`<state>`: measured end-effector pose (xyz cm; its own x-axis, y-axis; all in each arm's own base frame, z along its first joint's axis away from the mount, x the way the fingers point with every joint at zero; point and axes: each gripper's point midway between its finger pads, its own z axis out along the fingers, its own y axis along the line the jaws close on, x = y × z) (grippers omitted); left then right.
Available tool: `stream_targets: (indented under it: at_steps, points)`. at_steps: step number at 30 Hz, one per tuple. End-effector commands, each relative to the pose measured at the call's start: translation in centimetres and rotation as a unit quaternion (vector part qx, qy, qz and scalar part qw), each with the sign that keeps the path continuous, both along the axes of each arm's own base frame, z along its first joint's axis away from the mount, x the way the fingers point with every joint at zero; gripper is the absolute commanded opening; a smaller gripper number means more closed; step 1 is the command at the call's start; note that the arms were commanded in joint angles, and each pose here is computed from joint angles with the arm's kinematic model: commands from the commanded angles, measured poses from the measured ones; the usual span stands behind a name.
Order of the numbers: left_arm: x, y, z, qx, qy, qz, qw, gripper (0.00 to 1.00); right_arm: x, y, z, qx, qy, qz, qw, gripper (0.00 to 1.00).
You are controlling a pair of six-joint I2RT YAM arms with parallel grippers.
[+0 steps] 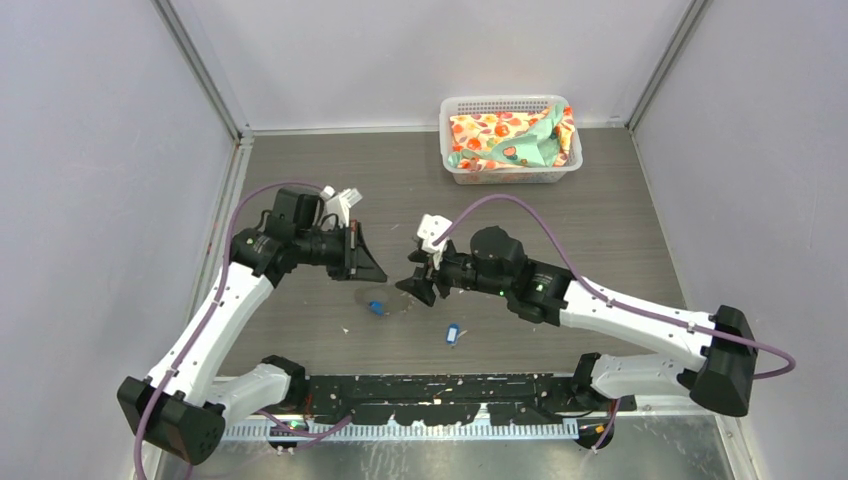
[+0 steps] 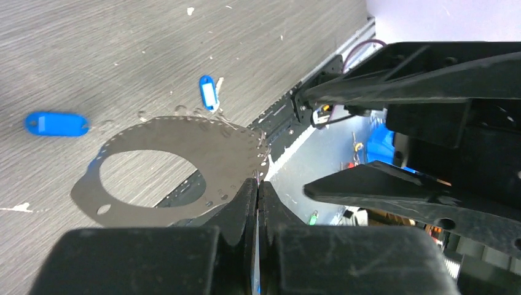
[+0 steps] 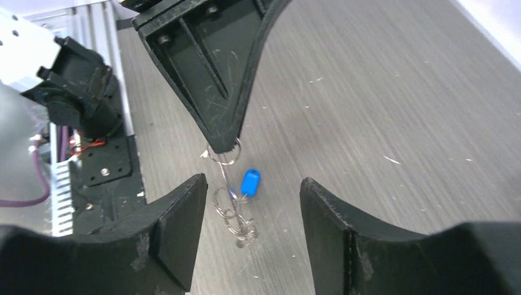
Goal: Put the keys on the keyring
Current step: Adjust the keyring.
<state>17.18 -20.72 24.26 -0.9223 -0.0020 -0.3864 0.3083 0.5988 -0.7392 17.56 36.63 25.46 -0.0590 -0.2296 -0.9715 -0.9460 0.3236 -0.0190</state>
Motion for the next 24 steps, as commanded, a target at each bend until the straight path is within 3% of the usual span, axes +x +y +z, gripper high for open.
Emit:
stream_targets:
  at_steps: [1, 11, 24]
  points:
    - [0.5, 0.7, -0.1, 0.01, 0.011, 0.036, 0.999, 0.0, 0.8, -1.2, 2.9, 0.047, -0.053, -0.042, 0.997, 0.64]
    - [3.1, 1.7, -1.5, 0.01, 0.074, 0.166, 0.983, 0.0, 1.0, 0.1, 2.2, 0.036, -0.153, -0.11, 0.982, 0.66]
    - [3.1, 2.4, -1.9, 0.002, 0.119, 0.222, 0.968, 0.0, 0.9, 4.0, 0.9, 0.027, -0.192, -0.095, 0.976, 0.62]
